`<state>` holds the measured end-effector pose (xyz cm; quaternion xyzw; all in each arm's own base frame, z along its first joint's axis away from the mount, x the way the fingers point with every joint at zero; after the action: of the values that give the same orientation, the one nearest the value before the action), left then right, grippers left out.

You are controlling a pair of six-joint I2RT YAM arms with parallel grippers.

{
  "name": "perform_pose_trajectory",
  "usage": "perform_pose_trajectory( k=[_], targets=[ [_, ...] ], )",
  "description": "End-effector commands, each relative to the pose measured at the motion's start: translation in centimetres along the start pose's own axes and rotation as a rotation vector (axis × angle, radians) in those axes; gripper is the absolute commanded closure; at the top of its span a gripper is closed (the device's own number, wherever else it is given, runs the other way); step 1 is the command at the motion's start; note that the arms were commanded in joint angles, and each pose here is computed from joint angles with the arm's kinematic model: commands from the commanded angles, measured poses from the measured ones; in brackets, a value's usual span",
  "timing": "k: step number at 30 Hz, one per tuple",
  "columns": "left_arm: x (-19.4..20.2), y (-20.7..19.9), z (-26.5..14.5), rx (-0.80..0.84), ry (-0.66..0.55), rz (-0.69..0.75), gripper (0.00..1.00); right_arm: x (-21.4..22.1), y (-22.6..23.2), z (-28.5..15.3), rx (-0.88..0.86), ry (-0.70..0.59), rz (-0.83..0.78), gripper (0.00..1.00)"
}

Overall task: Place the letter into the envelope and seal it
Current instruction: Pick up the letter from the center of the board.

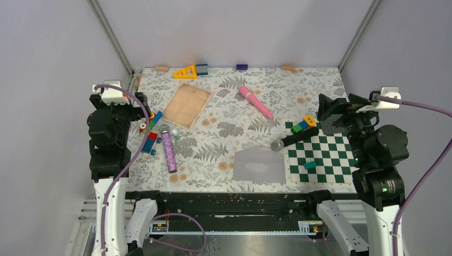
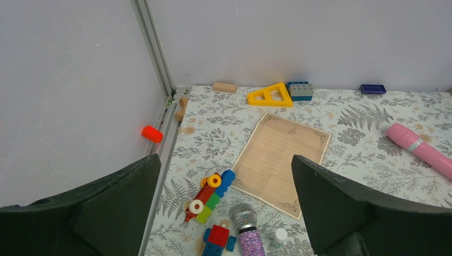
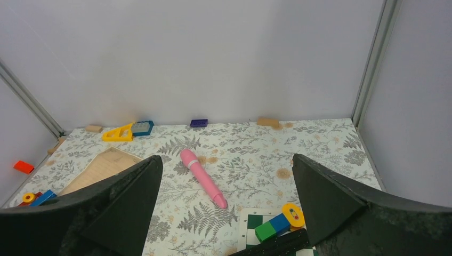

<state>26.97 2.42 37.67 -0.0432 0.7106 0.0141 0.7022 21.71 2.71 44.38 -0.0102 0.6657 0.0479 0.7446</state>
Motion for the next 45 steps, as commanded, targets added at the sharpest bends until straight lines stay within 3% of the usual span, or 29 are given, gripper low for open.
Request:
perform_pose_trajectory(
  k=[1,9,16,24,35,45],
  targets=[
    [-0.9,-0.2,0.2,0.016,-0.034,-0.008,0.01,-0.3,0.6,0.5,-0.03,-0.009,0.013,0.02],
    [-0.2,-0.8,0.5,0.06,-0.011,0.033,0.01,2.7,2.8,1.2,-0.226,0.071,-0.198,0.02],
    [1.3,-2.8,2.2,0.194,0.051,0.075,0.01,6.2,4.5,1.5,-0.348,0.164,-0.213,0.02],
    [4.8,-3.7,6.7,0.178,0.197,0.126,0.01,9.9,5.6,1.2,-0.434,0.205,-0.21,0.01],
    [12.0,-10.9,11.4,0.158,0.362,0.424,0.01,12.3,6.3,1.4,-0.482,0.227,-0.184,0.01],
    [19.1,-14.8,14.9,0.075,0.497,0.636,0.01,13.4,6.8,1.5,-0.514,0.226,-0.177,0.01]
  ],
)
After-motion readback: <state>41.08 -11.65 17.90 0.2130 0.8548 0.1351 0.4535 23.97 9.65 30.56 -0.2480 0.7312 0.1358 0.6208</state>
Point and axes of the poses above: each gripper's point midway between its finger pads, its own z axis out along the fingers, its own y axis along the line the jaws close on, x = y × z, the point moved 1 cm from there along -z, back along the fingers, and after that the axes turned 5 degrees about -z, right-handed, at the moved point
